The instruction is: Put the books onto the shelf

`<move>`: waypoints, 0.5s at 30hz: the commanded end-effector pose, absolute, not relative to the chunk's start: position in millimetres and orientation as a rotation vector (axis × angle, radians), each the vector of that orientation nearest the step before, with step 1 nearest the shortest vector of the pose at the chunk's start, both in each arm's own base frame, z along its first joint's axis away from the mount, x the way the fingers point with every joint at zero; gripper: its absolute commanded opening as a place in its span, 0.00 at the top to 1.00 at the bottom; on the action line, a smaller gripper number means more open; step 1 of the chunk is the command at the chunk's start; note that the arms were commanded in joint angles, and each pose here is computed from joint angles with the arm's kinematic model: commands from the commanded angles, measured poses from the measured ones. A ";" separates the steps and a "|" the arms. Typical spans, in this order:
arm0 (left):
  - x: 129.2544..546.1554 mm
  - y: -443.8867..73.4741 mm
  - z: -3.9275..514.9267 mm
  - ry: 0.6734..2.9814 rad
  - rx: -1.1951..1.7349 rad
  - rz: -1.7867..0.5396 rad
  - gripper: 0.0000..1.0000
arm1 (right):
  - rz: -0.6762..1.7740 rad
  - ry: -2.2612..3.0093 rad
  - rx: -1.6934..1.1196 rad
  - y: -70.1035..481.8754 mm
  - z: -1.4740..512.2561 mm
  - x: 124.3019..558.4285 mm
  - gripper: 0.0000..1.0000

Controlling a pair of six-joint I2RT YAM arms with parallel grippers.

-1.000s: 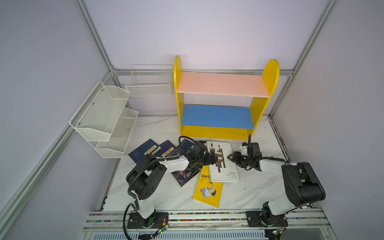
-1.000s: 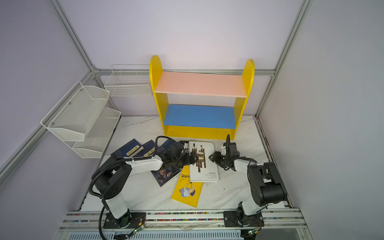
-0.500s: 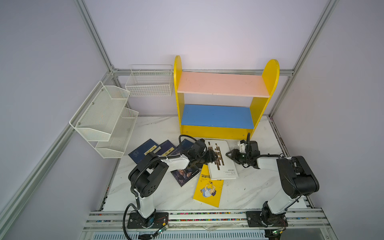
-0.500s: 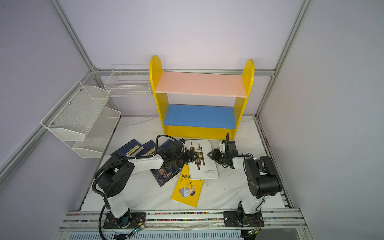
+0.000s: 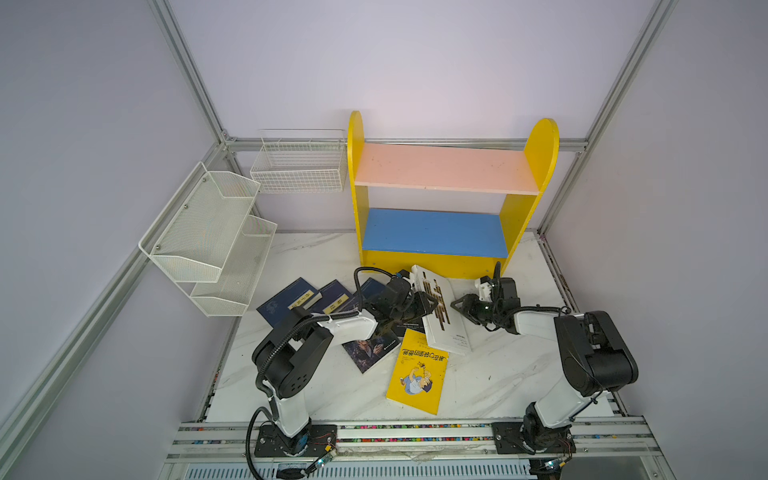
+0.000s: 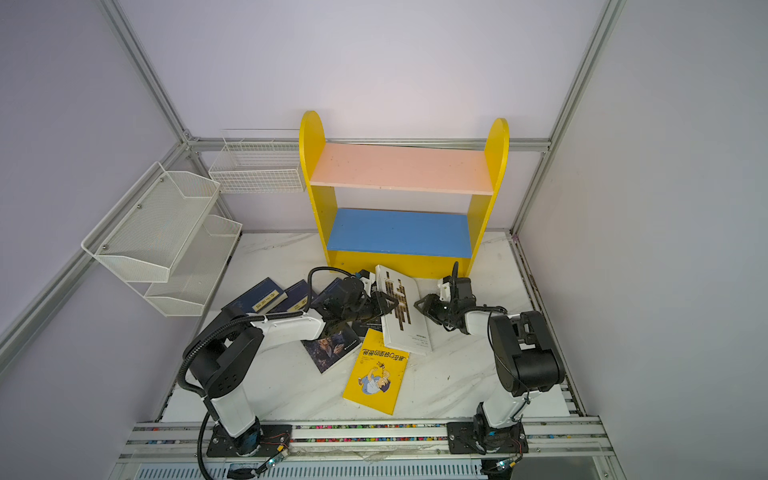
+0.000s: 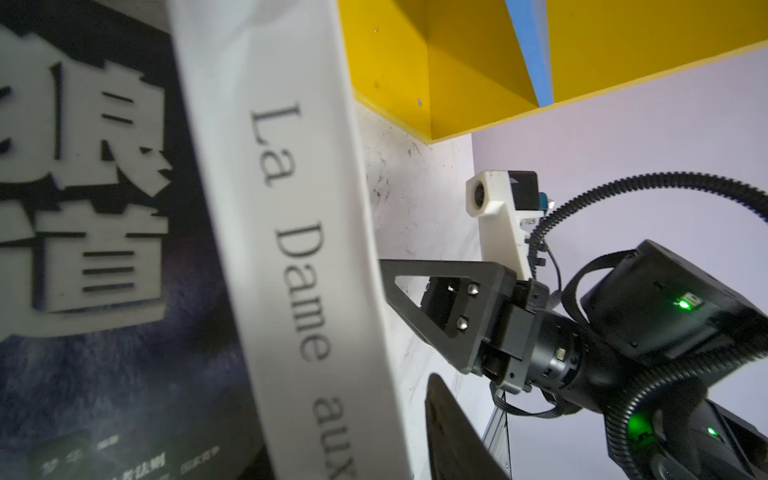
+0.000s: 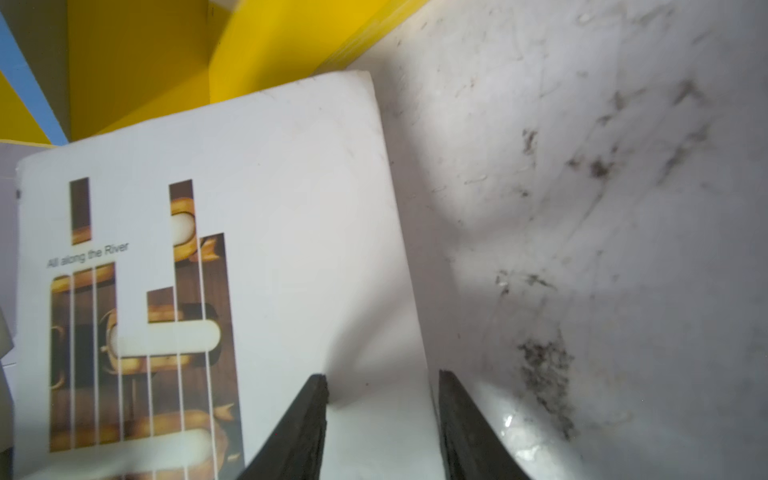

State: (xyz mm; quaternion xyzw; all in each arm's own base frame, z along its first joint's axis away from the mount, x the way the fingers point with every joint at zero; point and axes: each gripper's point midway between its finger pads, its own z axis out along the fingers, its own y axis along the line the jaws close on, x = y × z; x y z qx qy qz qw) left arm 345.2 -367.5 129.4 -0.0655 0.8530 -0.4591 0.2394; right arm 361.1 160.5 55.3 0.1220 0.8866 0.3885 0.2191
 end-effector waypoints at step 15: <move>291.9 -328.1 240.2 2.153 -0.191 -1.213 0.78 | 1.111 2.301 0.320 160.8 162.4 349.4 0.31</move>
